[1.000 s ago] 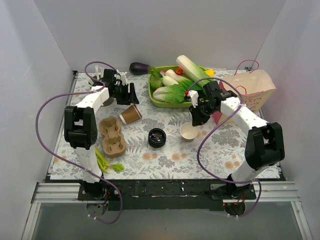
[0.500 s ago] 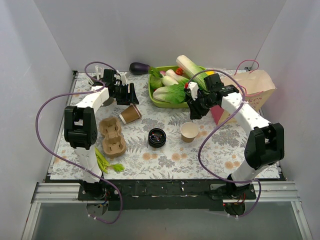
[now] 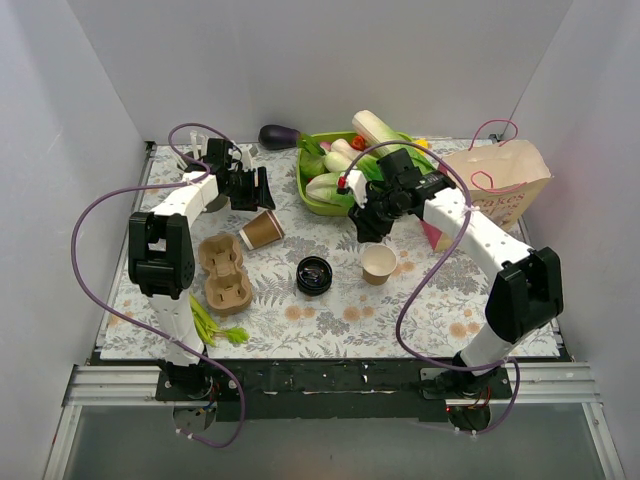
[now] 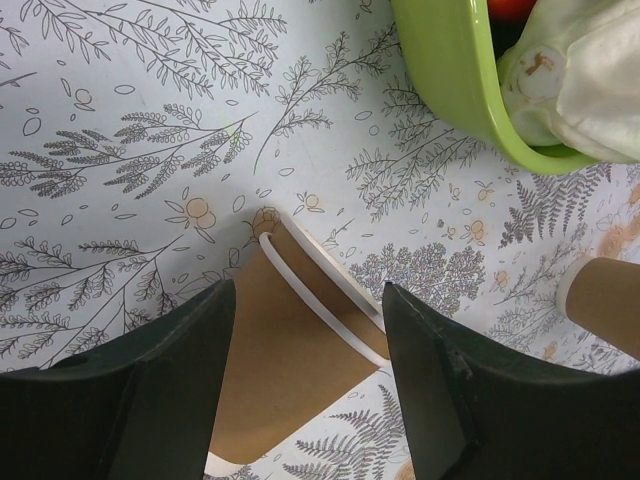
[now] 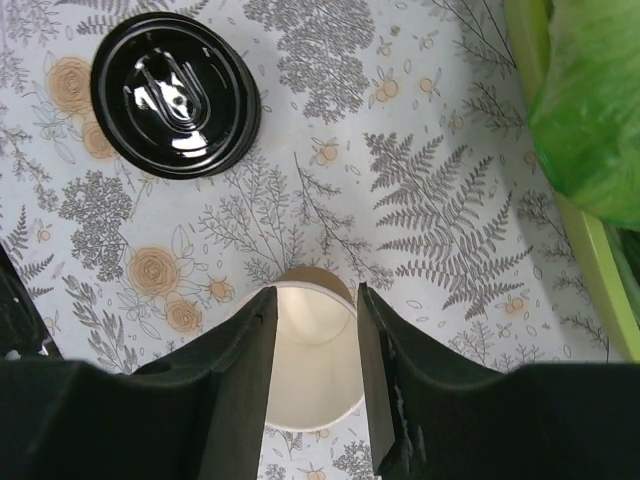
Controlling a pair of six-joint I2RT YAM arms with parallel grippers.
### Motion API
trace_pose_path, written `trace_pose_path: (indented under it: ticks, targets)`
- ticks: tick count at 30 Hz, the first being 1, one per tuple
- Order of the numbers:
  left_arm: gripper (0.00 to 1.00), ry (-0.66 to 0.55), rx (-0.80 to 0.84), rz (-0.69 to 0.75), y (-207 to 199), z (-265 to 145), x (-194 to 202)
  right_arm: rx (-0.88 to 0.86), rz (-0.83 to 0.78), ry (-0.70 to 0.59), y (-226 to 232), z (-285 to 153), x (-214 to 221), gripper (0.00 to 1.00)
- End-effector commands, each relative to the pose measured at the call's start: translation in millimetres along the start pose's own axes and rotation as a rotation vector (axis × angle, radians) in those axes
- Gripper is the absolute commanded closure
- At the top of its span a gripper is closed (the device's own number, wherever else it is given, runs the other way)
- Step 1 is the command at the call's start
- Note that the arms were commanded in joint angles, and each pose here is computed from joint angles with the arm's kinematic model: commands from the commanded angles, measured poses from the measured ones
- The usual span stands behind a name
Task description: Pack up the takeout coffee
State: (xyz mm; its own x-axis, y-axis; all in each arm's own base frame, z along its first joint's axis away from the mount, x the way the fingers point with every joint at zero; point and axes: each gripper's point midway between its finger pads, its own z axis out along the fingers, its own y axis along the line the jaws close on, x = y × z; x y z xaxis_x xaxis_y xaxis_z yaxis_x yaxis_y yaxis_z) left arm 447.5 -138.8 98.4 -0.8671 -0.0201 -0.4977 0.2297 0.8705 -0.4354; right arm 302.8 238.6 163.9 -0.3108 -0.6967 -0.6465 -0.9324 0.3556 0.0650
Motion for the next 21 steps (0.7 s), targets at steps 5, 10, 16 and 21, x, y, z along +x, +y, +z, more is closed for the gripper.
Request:
trace_pose_path:
  ticks: [5,10,16,21]
  targets:
    - [0.35,-0.157,0.037,0.081,-36.7,-47.5,-51.2,-0.188,-0.288,-0.097,53.6,12.3,-54.8,0.54]
    - [0.24,-0.262,-0.027,0.104,-50.9,-80.0,-73.7,-0.327,-0.434,-0.073,97.1,37.2,-46.2,0.55]
    - [0.22,-0.353,-0.095,0.096,-53.3,-118.7,-73.9,-0.345,-0.523,-0.079,126.3,58.2,-35.7,0.56]
    - [0.21,-0.378,-0.136,0.102,-50.0,-138.1,-64.1,-0.343,-0.564,-0.088,134.8,70.6,-24.3,0.56]
